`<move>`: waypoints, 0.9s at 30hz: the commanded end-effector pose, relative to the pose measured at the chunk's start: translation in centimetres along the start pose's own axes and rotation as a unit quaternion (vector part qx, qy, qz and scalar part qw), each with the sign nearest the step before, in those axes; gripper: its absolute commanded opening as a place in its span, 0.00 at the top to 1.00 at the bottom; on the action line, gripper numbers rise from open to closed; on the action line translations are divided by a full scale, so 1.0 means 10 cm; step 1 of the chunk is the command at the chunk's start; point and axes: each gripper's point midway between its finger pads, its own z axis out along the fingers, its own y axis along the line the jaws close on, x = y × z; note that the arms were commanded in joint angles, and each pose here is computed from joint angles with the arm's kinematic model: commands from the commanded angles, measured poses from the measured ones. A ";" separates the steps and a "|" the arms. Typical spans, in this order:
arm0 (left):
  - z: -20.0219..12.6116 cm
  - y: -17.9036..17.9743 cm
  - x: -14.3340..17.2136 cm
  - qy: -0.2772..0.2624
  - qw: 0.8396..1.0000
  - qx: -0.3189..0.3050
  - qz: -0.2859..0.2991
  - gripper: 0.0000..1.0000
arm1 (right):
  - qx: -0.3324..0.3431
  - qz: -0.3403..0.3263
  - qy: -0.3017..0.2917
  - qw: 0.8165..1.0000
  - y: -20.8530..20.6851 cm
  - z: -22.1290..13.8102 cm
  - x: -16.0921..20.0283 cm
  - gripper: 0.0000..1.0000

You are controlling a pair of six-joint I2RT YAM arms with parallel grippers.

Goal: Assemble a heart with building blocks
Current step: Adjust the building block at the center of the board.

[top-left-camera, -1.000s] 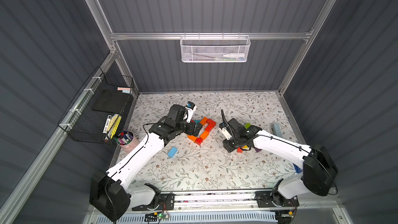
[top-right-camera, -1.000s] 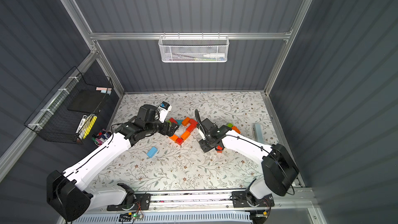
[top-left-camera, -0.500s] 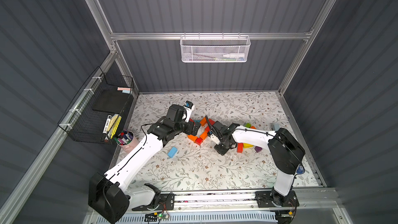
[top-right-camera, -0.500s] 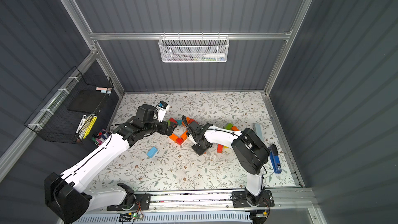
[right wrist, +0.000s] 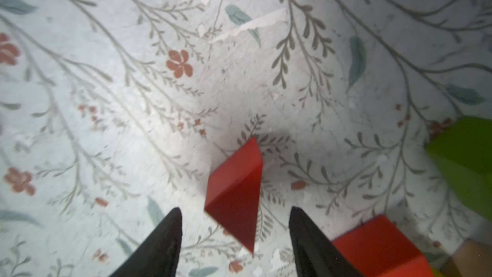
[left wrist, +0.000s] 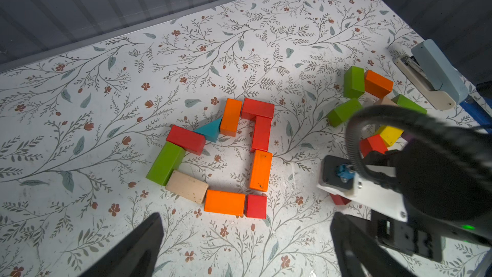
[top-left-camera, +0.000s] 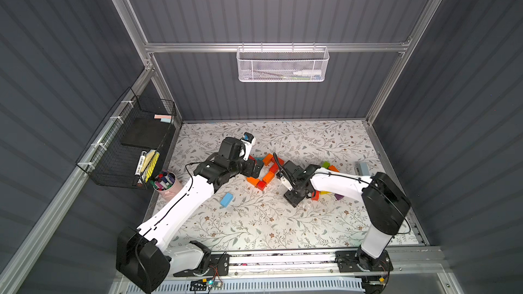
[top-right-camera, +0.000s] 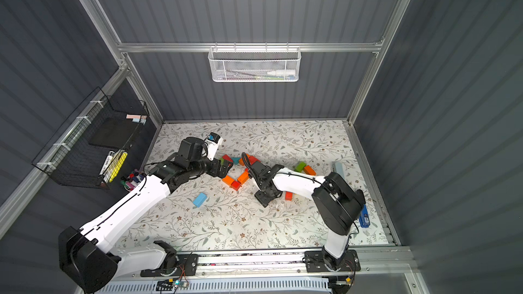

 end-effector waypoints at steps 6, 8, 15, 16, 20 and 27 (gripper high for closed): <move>0.05 0.01 0.10 0.019 1.000 0.004 -0.010 0.01 | -0.101 0.146 -0.102 0.979 0.28 -0.36 0.04 0.57; 0.06 0.00 0.11 0.021 1.000 0.006 -0.011 0.01 | -0.117 0.174 -0.112 0.971 0.32 -0.31 0.04 0.64; 0.05 0.01 0.11 0.020 1.000 0.003 -0.012 0.01 | -0.086 0.232 -0.080 0.966 0.24 0.01 0.18 1.00; 0.05 0.01 0.11 0.020 1.000 0.002 -0.013 0.01 | -0.077 0.237 -0.076 0.966 0.21 0.05 0.20 1.00; 0.04 0.04 0.13 0.021 1.000 -0.006 -0.019 0.01 | -0.040 0.249 -0.062 0.966 0.10 0.19 0.21 1.00; 0.04 0.12 0.19 0.033 0.999 -0.028 -0.028 0.01 | 0.002 0.253 -0.052 0.966 -0.10 0.31 0.19 1.00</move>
